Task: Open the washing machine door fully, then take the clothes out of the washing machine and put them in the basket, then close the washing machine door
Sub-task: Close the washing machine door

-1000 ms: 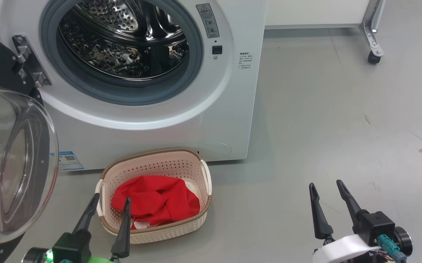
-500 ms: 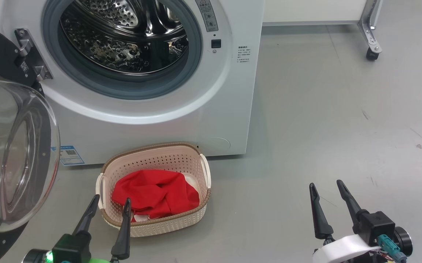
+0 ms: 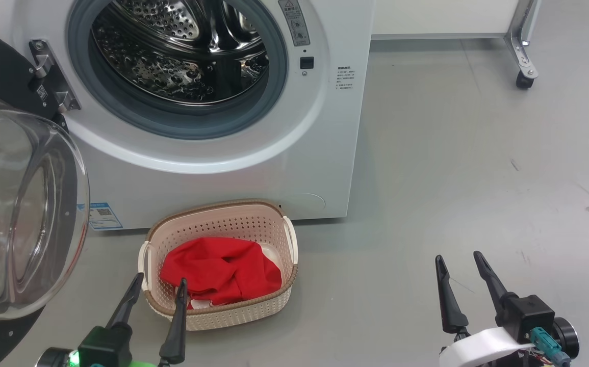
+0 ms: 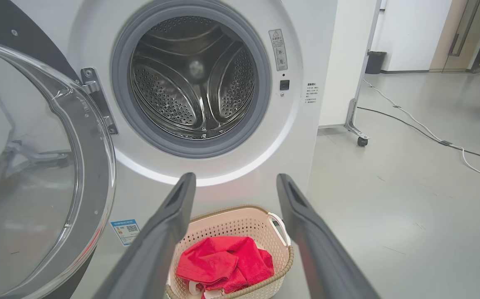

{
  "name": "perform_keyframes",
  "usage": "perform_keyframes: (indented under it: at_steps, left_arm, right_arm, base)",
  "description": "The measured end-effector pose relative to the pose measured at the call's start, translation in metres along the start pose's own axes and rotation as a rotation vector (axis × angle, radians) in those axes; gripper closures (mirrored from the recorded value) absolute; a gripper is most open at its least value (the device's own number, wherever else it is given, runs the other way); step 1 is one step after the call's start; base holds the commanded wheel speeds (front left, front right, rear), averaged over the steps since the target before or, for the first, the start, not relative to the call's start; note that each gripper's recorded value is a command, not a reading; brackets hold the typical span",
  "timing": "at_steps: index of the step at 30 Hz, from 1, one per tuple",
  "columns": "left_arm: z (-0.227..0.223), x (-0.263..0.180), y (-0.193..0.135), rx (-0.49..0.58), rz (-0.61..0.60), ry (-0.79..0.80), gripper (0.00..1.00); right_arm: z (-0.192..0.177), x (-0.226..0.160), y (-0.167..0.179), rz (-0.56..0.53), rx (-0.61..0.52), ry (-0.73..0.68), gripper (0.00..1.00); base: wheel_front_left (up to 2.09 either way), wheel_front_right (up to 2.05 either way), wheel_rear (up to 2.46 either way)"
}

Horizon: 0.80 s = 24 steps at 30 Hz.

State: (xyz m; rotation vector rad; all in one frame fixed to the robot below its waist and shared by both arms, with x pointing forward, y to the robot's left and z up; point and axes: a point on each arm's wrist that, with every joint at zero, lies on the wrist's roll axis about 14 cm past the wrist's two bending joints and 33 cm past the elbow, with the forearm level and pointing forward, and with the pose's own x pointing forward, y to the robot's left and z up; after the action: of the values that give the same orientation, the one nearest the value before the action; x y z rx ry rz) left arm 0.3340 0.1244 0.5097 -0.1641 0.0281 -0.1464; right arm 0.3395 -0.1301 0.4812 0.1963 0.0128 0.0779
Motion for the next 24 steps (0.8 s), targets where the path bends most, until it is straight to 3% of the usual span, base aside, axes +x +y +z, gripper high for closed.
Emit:
perform_keyframes:
  at_steps: [12, 24]
  left_arm:
    - [0.004, -0.012, 0.013, 0.008, 0.052, -0.013, 0.00]
    - [0.010, -0.036, 0.044, 0.014, 0.174, -0.036, 0.00]
  right_arm:
    - [-0.004, 0.004, 0.012, 0.039, -0.002, 0.014, 0.00]
    - [-0.007, 0.020, 0.048, 0.158, -0.003, 0.024, 0.00]
  base:
    - [0.00, 0.00, 0.00]
    - [0.00, 0.00, 0.00]
